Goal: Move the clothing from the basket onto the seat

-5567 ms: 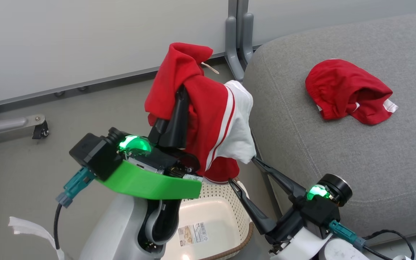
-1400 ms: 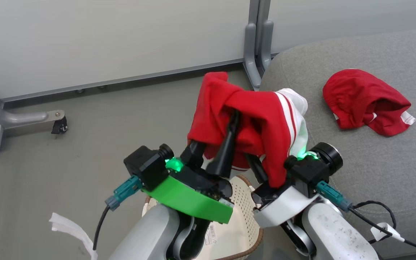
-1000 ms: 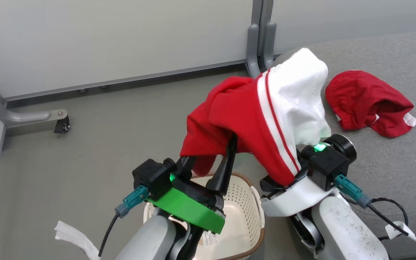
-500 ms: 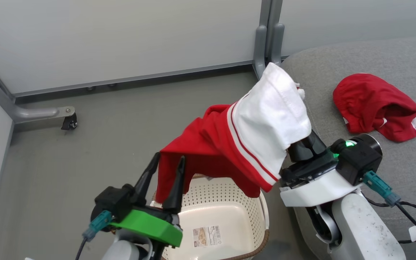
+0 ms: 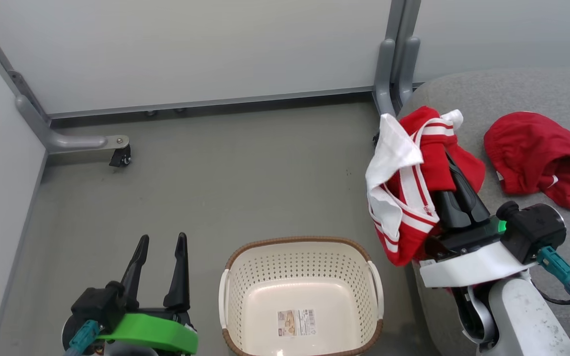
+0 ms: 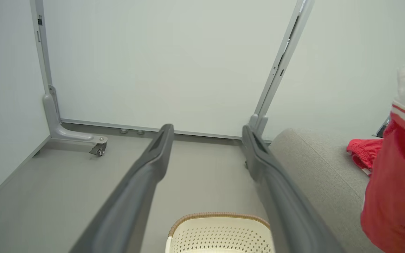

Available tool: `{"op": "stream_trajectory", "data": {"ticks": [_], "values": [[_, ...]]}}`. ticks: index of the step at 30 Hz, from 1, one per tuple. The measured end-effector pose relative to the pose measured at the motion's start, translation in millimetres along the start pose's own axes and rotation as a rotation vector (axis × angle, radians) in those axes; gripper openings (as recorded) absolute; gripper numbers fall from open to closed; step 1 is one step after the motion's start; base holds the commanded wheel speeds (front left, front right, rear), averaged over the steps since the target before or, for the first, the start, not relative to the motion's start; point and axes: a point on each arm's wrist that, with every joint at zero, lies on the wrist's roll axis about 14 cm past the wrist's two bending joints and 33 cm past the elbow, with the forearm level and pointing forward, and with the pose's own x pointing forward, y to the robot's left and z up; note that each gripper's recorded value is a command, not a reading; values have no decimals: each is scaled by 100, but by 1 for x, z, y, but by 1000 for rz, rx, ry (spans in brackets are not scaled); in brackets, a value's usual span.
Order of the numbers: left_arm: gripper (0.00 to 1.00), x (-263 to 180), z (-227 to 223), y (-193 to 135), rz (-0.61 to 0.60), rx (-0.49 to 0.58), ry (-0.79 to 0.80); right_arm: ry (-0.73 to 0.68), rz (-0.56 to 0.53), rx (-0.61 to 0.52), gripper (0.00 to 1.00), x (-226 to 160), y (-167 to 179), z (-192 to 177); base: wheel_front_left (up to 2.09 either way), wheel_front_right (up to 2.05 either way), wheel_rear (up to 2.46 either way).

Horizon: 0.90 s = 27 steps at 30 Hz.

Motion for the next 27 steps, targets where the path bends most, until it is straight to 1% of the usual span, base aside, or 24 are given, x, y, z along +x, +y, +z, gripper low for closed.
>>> {"op": "stream_trajectory", "data": {"ticks": [3,8,16,20,23,27], "values": [[100,-7,-3,6,24,-18,8,2,-9,5,0,-2,-1,-1,0,0,0],[100,-20,-20,12,45,-13,63,-1,-17,10,0,-2,-2,0,0,0,0],[100,-27,-32,8,18,77,109,-6,-26,11,0,-3,-3,2,0,0,0],[100,-27,-31,8,20,86,106,-8,-29,10,0,-4,-4,3,0,0,0],[100,-26,-30,10,33,115,103,-9,-30,9,0,-5,-4,4,0,0,0],[100,-27,-30,11,40,117,104,-8,-32,7,0,-5,-5,4,0,0,0]]}}
